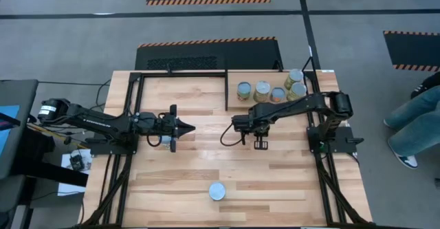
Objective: Pick and place cans onto a shelf
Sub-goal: Put the canned corn on the shelf
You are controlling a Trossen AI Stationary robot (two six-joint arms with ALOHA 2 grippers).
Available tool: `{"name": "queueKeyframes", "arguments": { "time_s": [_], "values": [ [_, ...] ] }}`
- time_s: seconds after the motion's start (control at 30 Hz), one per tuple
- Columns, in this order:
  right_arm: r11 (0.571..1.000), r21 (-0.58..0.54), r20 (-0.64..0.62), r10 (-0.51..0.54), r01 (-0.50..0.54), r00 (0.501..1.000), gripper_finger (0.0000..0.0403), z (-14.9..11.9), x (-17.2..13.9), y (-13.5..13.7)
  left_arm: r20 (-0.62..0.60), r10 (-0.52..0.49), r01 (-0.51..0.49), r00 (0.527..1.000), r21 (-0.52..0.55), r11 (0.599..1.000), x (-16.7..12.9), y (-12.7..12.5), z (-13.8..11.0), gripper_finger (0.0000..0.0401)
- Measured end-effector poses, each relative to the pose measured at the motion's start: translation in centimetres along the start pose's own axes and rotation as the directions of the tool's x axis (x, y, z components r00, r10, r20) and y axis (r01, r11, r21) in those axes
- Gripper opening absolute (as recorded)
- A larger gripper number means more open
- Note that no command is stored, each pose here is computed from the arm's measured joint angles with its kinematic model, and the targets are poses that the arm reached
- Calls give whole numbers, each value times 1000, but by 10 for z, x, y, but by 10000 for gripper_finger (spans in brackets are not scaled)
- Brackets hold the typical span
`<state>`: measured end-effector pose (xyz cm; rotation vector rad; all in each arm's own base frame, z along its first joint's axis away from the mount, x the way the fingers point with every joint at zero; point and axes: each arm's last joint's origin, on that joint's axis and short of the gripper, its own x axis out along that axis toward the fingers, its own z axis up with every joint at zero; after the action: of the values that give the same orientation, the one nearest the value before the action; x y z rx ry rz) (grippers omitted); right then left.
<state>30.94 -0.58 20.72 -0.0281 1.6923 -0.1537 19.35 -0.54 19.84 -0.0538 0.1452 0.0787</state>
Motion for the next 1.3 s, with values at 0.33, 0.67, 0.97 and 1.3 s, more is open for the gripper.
{"name": "queueKeyframes", "arguments": {
  "time_s": [0.33,0.67,0.97,1.3],
  "values": [
    [988,-1,-150,152,-154,977,12,-4,5,3,0,0,0,1000,-4,1000,0,0,0,6],
    [992,-13,-248,115,-122,962,45,3,27,5,0,0,0,1000,-6,1000,0,0,0,6],
    [999,-30,-153,27,-32,988,120,5,2,3,0,0,0,1000,-6,1000,0,0,0,6],
    [997,-46,239,-50,63,970,96,-28,-50,23,-18,-9,9,1000,-6,1000,0,0,-2,6]
  ]
}}
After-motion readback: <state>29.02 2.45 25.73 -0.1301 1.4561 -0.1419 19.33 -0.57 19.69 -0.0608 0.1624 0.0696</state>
